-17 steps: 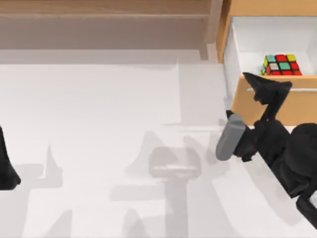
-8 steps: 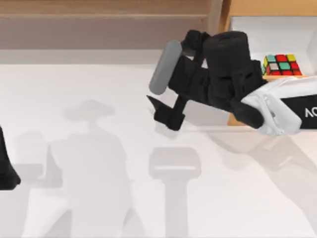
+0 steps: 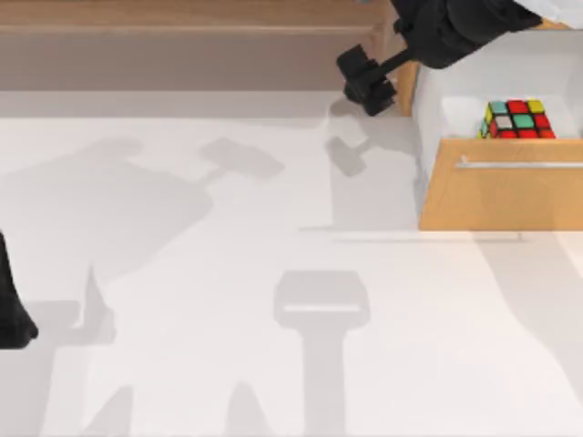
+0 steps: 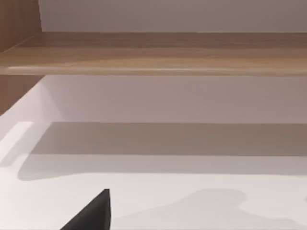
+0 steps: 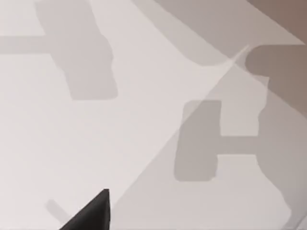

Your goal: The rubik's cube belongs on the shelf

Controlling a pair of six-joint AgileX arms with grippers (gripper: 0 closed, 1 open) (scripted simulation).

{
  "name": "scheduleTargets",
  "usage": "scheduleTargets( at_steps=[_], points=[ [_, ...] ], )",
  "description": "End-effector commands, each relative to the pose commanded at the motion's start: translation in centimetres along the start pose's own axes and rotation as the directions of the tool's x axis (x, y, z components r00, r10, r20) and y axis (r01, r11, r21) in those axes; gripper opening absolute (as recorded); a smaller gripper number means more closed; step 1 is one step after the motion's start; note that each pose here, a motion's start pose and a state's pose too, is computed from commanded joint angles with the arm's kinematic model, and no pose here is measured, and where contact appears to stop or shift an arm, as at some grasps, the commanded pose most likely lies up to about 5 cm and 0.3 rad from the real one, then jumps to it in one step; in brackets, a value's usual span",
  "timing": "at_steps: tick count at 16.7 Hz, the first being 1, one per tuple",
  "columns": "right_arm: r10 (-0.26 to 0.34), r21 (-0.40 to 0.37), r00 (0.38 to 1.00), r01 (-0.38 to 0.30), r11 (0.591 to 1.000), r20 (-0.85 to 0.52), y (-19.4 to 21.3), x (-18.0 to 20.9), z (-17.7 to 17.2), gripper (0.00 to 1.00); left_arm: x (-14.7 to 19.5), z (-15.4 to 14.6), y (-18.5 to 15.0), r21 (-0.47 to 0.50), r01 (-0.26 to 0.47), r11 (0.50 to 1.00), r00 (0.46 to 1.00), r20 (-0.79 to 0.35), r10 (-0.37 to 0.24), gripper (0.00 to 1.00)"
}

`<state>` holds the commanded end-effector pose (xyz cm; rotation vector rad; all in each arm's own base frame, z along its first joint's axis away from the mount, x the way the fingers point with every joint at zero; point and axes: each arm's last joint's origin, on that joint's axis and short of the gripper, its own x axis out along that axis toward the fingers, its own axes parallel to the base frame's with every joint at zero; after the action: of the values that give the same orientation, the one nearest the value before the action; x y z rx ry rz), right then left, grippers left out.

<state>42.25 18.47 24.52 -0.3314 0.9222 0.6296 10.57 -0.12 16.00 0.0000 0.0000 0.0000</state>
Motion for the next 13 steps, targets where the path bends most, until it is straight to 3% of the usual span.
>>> scheduleTargets(
  at_steps=[3, 6, 10, 13],
  points=[
    [-0.040, 0.235, 0.982, 0.083, 0.968, -0.183, -4.4, -1.9, 0.0, 1.00, 0.0, 0.0, 0.0, 0.000, 0.000, 1.000, 1.000, 0.000, 0.000, 1.00],
    [-0.062, 0.393, 0.937, 0.203, 0.897, -0.343, -8.4, -2.2, -1.0, 1.00, 0.0, 0.0, 0.0, 0.000, 0.000, 1.000, 1.000, 0.000, 0.000, 1.00],
    [-0.059, 0.482, 0.874, 0.321, 0.816, -0.482, -11.9, -0.8, -2.8, 1.00, 0.0, 0.0, 0.0, 0.000, 0.000, 1.000, 1.000, 0.000, 0.000, 1.00],
    [-0.057, 0.491, 0.862, 0.339, 0.802, -0.503, -12.4, -0.5, -3.2, 1.00, 0.0, 0.0, 0.0, 0.000, 0.000, 1.000, 1.000, 0.000, 0.000, 1.00]
  ],
)
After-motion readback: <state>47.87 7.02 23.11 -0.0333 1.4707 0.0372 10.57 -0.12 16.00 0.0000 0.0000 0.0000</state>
